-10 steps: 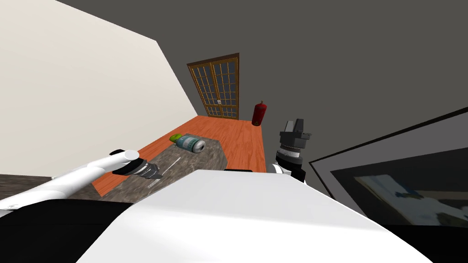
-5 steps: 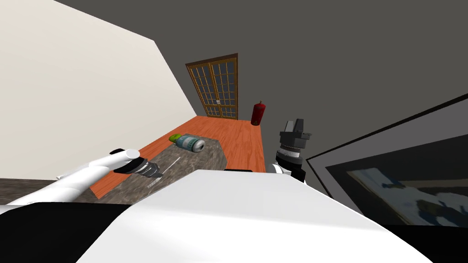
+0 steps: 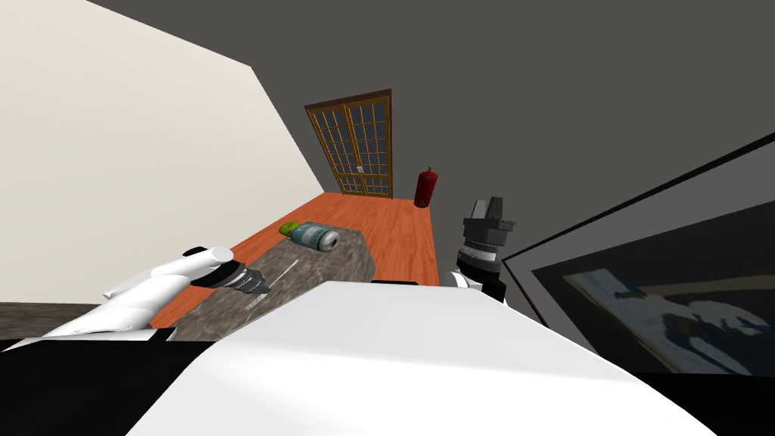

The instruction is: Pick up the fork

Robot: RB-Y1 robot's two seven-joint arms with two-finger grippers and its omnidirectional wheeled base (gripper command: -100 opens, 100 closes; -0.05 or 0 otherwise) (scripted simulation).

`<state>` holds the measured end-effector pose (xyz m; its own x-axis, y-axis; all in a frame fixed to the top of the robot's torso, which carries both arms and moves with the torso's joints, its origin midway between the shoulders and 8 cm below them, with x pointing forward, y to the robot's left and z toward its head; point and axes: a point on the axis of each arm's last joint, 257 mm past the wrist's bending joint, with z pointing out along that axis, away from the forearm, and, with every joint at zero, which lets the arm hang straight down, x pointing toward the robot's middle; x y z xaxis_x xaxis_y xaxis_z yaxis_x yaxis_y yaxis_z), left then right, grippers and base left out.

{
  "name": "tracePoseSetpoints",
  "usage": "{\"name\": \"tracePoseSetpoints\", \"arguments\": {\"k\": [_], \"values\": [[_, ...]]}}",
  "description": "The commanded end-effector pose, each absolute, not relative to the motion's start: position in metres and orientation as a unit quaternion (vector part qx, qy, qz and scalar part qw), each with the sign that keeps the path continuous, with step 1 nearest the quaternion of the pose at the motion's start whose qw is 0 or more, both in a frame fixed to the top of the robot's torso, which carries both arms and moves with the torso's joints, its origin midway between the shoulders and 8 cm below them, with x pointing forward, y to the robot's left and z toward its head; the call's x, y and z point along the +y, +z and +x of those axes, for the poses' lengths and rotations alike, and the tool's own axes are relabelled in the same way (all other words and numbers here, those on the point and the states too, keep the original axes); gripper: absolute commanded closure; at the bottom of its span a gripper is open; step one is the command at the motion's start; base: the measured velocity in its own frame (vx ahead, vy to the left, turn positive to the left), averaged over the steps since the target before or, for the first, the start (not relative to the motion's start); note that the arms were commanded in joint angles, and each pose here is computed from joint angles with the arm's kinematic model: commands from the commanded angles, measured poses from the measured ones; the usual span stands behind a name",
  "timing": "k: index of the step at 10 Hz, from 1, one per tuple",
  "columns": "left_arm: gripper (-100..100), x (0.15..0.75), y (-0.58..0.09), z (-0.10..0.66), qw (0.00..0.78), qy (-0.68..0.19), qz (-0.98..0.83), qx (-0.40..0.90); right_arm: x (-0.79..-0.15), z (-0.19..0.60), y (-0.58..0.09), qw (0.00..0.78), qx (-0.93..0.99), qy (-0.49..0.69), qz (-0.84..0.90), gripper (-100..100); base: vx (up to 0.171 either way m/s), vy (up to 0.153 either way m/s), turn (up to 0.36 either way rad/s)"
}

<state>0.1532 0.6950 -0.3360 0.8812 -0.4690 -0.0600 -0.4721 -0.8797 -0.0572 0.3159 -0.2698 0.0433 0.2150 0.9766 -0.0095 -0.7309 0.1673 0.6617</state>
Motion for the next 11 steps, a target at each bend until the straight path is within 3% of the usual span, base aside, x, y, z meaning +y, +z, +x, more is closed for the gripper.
{"name": "tracePoseSetpoints", "arguments": {"k": [1,11], "values": [[-100,0.691,-0.341,0.155,0.025,0.015,-0.972,0.234,-0.270,0.316,0.043,0.730,0.225,0.585,0.273,0,-0.022,-0.003,-0.045],[-100,0.684,-0.358,0.145,0.007,0.032,-0.976,0.214,-0.270,0.316,0.043,0.730,0.225,0.585,0.273,0,-0.022,-0.002,-0.027]]}}
